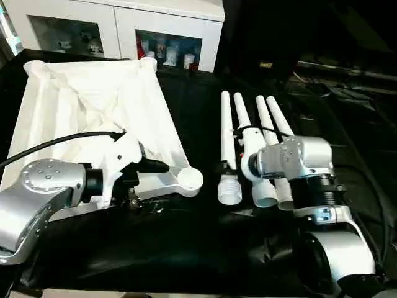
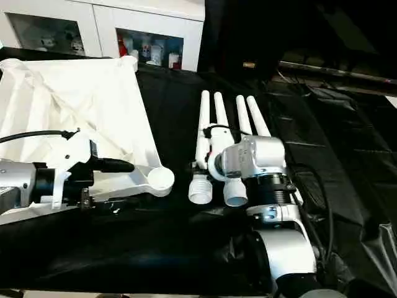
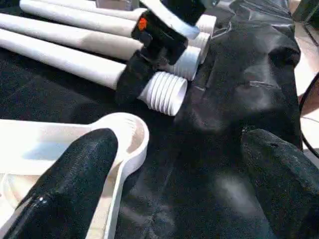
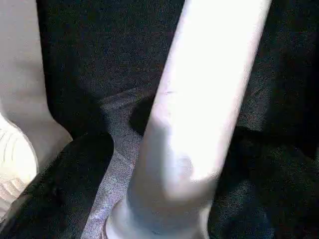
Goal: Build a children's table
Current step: Pick table leg
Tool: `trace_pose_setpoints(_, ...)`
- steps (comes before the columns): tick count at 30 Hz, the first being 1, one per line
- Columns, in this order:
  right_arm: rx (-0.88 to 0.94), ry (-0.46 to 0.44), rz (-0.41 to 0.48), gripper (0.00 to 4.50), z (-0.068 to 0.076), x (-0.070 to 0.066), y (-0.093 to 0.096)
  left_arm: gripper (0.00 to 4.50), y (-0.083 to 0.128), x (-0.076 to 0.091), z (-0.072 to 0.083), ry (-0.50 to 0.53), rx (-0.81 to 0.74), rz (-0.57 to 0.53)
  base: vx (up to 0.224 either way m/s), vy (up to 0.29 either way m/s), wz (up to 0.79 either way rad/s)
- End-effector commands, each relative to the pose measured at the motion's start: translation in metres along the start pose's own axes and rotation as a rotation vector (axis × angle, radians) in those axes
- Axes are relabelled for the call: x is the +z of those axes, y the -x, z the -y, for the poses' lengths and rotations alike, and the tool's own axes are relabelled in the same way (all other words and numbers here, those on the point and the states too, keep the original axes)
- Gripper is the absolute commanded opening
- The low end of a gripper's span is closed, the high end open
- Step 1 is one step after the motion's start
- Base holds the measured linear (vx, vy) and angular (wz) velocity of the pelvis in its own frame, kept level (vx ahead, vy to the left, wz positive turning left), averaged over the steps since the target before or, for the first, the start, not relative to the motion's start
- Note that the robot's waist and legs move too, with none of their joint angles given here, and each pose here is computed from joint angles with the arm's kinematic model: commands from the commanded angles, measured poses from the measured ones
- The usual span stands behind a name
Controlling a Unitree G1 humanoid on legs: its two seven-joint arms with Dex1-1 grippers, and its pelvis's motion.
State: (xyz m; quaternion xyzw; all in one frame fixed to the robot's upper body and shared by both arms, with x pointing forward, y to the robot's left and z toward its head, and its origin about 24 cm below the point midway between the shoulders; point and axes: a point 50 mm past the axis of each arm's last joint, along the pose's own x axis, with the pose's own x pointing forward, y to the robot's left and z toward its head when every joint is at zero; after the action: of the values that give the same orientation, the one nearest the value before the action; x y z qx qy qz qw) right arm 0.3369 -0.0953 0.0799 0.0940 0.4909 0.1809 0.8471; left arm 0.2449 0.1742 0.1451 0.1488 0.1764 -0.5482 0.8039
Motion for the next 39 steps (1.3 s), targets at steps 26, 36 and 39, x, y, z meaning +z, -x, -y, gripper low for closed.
trace_pose_setpoints(26, -0.007, -0.068, -0.012, 2.09, 0.010, -0.015, -0.023, 4.50, -0.025, -0.020, 0.008, -0.057, 0.008, -0.034, 0.000, 0.000, 0.00)
trace_pose_setpoints(36, 0.019, -0.056, 0.282, 1.91, 0.013, 0.011, -0.006, 4.50, -0.036, 0.006, -0.017, -0.079, 0.210, 0.179, 0.000, 0.000, 0.00)
trace_pose_setpoints(39, 0.062, 0.008, 0.483, 1.91, 0.016, 0.021, 0.011, 4.50, -0.044, 0.021, -0.032, 0.017, 0.308, 0.313, 0.000, 0.000, 0.00)
